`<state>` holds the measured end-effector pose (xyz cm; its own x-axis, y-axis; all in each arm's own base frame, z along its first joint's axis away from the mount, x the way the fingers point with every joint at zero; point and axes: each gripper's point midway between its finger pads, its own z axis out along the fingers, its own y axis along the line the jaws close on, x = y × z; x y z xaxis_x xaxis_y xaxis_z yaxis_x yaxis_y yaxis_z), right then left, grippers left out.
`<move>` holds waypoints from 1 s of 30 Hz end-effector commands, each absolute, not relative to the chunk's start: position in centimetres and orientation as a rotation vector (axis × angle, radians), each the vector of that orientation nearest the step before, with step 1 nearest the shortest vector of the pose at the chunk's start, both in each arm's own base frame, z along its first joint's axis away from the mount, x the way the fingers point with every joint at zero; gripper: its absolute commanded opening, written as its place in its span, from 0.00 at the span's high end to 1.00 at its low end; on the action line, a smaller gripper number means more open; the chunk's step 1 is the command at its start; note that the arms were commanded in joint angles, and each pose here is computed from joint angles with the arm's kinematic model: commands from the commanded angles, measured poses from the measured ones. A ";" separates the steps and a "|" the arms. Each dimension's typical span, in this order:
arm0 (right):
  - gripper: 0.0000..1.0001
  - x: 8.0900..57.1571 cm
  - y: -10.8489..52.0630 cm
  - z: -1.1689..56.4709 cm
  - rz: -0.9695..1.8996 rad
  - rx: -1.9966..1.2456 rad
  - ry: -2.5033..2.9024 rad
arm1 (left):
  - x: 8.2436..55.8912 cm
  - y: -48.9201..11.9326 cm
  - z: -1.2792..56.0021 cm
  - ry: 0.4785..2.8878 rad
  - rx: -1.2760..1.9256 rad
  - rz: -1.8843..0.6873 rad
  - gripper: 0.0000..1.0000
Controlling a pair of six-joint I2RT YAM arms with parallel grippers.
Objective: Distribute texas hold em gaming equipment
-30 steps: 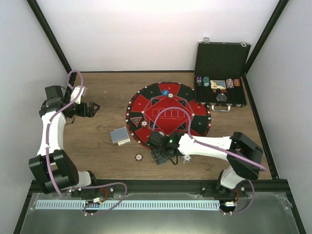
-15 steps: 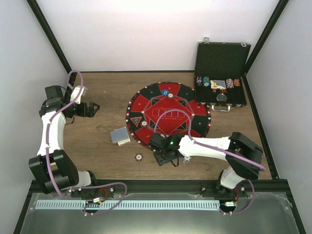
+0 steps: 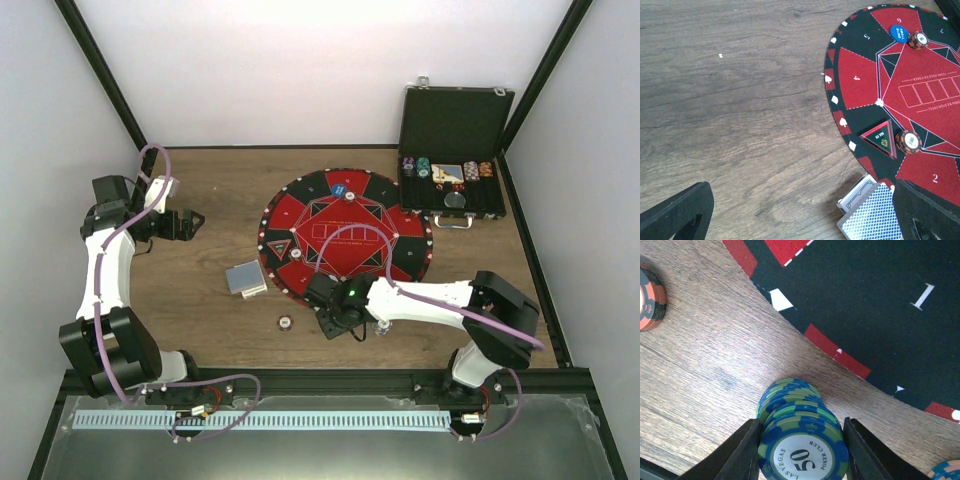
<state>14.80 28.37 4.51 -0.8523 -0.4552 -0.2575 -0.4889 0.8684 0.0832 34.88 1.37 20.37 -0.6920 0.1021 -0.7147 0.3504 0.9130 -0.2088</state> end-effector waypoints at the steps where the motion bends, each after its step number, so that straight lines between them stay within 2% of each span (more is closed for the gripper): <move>1: 0.72 15.5 29.8 7.2 0.259 -0.712 2.758 | 34.9 1.4 21.7 2.277 0.350 -0.411 0.00; 11: 0.74 19.3 33.0 10.7 0.228 -0.769 2.645 | 34.9 1.3 21.8 2.275 0.350 -0.419 0.00; 22: 0.76 28.0 37.1 8.3 0.219 -0.773 2.603 | 35.0 1.3 21.8 2.271 0.348 -0.423 0.00; 30: 0.77 31.0 38.4 5.4 0.212 -0.758 2.631 | 35.1 1.3 21.6 2.272 0.347 -0.428 0.00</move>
